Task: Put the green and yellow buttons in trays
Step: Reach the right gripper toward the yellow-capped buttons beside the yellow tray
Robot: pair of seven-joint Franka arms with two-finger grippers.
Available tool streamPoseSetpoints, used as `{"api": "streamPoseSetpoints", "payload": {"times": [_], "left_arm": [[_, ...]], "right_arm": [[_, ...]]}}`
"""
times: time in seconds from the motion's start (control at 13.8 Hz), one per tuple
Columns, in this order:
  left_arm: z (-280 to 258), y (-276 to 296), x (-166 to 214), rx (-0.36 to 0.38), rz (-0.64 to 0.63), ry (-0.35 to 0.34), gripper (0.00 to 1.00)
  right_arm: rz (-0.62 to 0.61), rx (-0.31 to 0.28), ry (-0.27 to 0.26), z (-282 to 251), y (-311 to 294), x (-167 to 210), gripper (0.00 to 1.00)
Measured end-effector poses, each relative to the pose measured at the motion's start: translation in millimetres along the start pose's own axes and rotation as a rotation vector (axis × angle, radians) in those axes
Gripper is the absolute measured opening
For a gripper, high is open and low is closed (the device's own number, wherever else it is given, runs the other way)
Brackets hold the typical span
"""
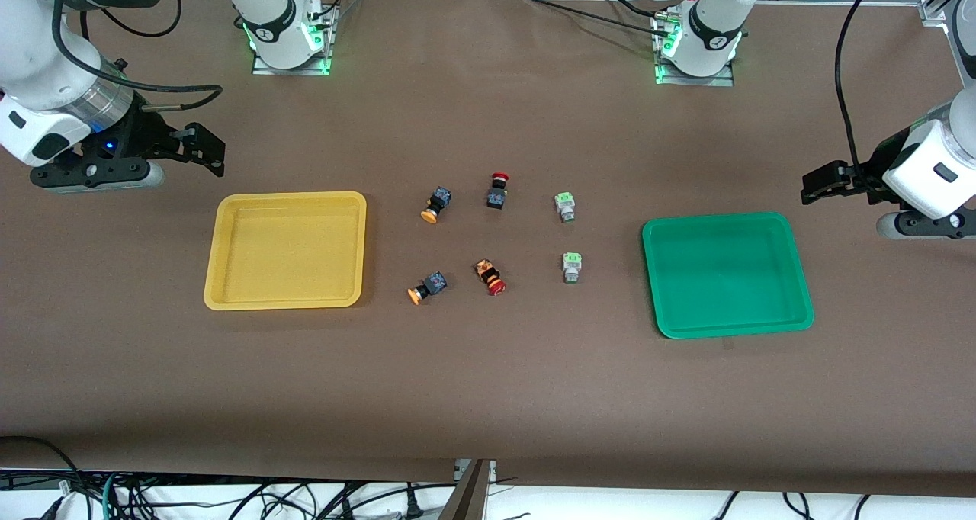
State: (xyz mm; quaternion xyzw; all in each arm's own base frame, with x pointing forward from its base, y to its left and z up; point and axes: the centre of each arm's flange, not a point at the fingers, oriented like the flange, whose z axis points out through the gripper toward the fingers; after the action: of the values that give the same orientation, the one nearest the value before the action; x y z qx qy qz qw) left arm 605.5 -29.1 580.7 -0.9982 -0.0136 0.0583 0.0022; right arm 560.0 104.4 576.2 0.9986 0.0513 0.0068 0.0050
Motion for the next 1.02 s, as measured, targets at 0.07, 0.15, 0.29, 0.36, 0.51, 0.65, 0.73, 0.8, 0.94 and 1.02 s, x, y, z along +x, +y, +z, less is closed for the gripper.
{"api": "streamPoseSetpoints", "payload": {"times": [0.07,0.15,0.29,0.36,0.51,0.65,0.73,0.8,0.94,1.02], "left_arm": [[-0.2,-0.1,0.0,0.000,0.000,0.000,1.00],[-0.2,-0.3,0.0,0.000,-0.001,0.000,1.00],[-0.2,-0.7,0.0,0.000,-0.001,0.000,1.00],[-0.2,-0.5,0.0,0.000,-0.001,0.000,1.00],[-0.2,1.1,-0.1,0.000,0.002,0.000,1.00],[0.3,5.2,-0.1,0.000,0.009,-0.001,1.00],[0.8,7.4,0.0,0.000,0.013,-0.001,1.00],[1.3,9.4,0.1,0.000,0.016,-0.002,1.00],[4.7,13.0,1.6,0.000,0.022,-0.008,1.00],[8.2,18.1,3.0,-0.005,0.029,-0.014,1.00]], "right_arm": [[-0.001,0.000,0.001,-0.1,0.1,0.1,1.00],[-0.001,0.000,0.002,-0.3,0.1,0.1,1.00],[-0.005,0.000,0.002,0.0,-0.3,0.2,1.00],[-0.007,0.000,-0.001,1.5,-2.1,0.7,1.00],[0.010,0.027,-0.008,13.9,-14.9,7.0,1.00],[0.087,0.044,-0.002,43.0,-44.4,22.4,1.00],[0.125,0.038,0.005,62.9,-65.3,31.1,1.00],[0.159,0.029,0.014,85.6,-89.6,39.0,1.00],[0.228,0.023,0.022,134.1,-137.5,50.7,1.00],[0.273,0.036,0.016,156.8,-158.8,56.5,1.00]]}}
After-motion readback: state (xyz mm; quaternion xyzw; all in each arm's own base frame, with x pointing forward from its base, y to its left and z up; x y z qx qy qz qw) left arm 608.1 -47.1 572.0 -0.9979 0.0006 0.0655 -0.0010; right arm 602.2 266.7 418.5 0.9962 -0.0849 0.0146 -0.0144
